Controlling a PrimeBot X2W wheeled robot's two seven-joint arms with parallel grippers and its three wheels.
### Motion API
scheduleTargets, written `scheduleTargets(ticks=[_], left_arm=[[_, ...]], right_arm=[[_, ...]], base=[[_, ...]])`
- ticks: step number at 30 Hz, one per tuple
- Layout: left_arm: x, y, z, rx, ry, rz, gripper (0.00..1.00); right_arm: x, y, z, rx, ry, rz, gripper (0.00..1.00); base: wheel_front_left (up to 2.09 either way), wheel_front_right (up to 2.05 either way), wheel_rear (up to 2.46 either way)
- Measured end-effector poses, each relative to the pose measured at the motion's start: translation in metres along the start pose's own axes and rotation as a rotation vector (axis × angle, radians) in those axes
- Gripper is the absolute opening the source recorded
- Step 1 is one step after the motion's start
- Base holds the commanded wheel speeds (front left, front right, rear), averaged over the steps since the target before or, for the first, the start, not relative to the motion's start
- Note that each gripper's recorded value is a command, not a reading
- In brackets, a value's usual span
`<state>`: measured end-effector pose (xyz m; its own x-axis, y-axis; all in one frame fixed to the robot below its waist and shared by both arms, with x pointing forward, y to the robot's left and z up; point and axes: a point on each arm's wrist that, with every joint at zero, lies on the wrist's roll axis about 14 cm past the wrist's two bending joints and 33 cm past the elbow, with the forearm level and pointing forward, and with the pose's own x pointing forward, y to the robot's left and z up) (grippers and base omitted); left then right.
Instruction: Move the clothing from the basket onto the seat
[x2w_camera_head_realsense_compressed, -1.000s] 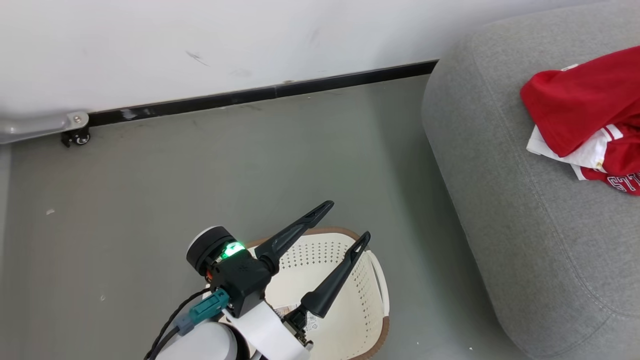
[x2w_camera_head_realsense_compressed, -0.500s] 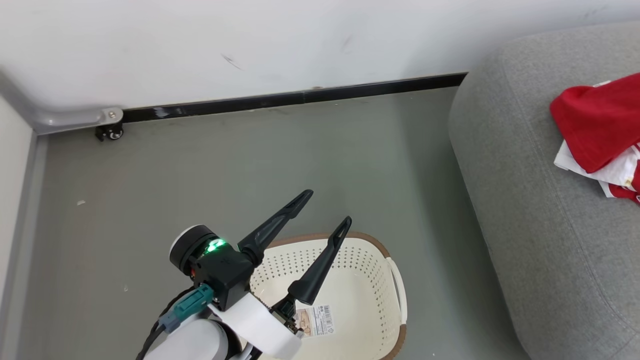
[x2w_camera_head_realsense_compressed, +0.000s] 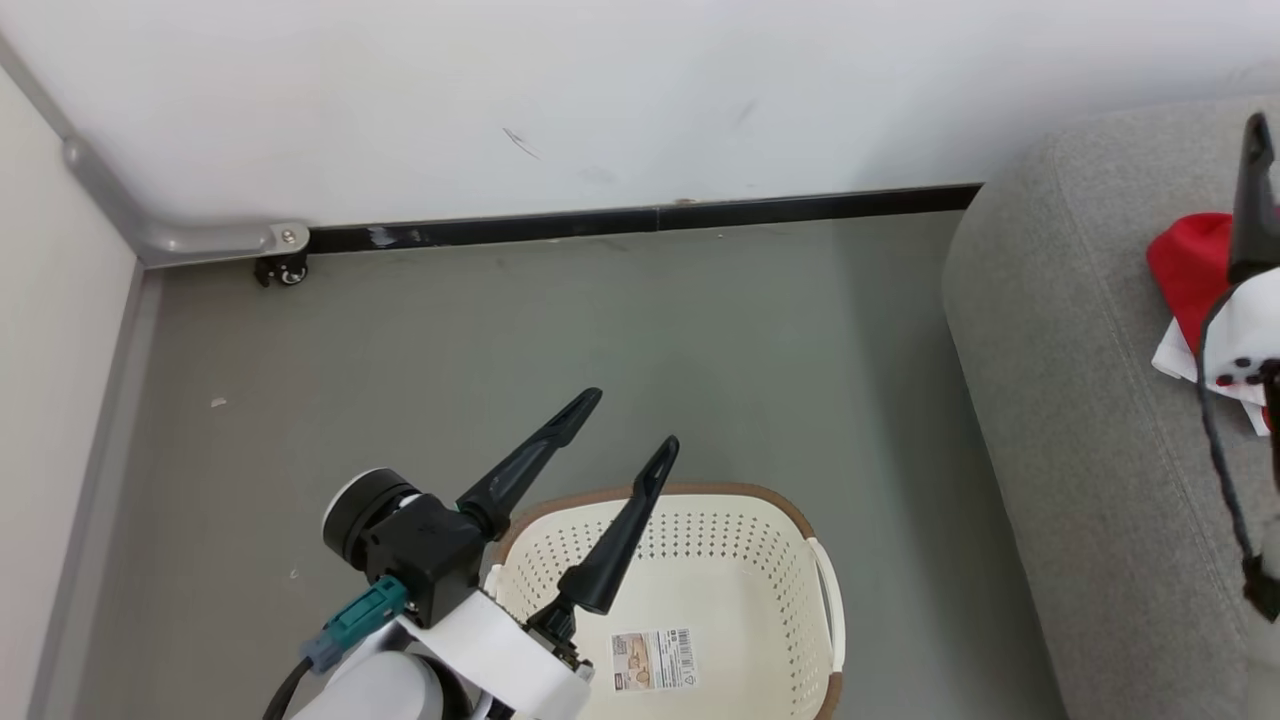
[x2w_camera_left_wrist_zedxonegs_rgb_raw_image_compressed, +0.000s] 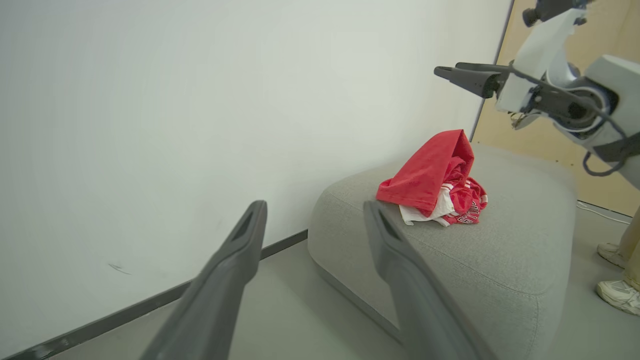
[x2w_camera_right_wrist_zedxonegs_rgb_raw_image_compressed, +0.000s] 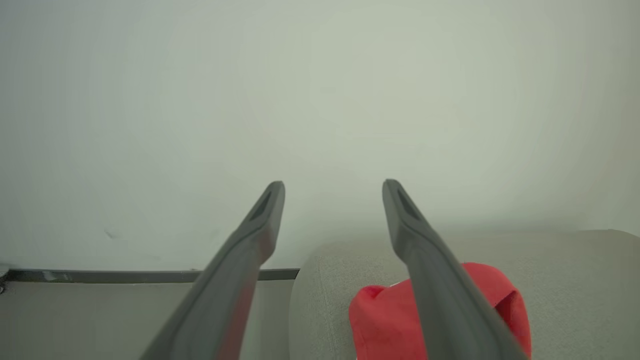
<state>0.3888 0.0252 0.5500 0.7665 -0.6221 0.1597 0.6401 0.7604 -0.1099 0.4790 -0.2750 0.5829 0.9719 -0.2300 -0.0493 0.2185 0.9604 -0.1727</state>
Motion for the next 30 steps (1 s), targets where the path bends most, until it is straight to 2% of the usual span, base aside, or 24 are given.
scheduleTargets(ticks=[26,30], left_arm=[[-0.039,0.043,0.004,0.018,0.006,0.231,1.00],[-0.045,0.053,0.005,0.012,0.004,0.283,1.00]], right_arm=[[-0.045,0.032,-0.022,-0.010,-0.030,0.094,1.00],[-0.050,0.036,-0.025,0.036,-0.035,0.117,1.00]], base=[[0.00,0.00,0.00],[0.00,0.00,0.00]])
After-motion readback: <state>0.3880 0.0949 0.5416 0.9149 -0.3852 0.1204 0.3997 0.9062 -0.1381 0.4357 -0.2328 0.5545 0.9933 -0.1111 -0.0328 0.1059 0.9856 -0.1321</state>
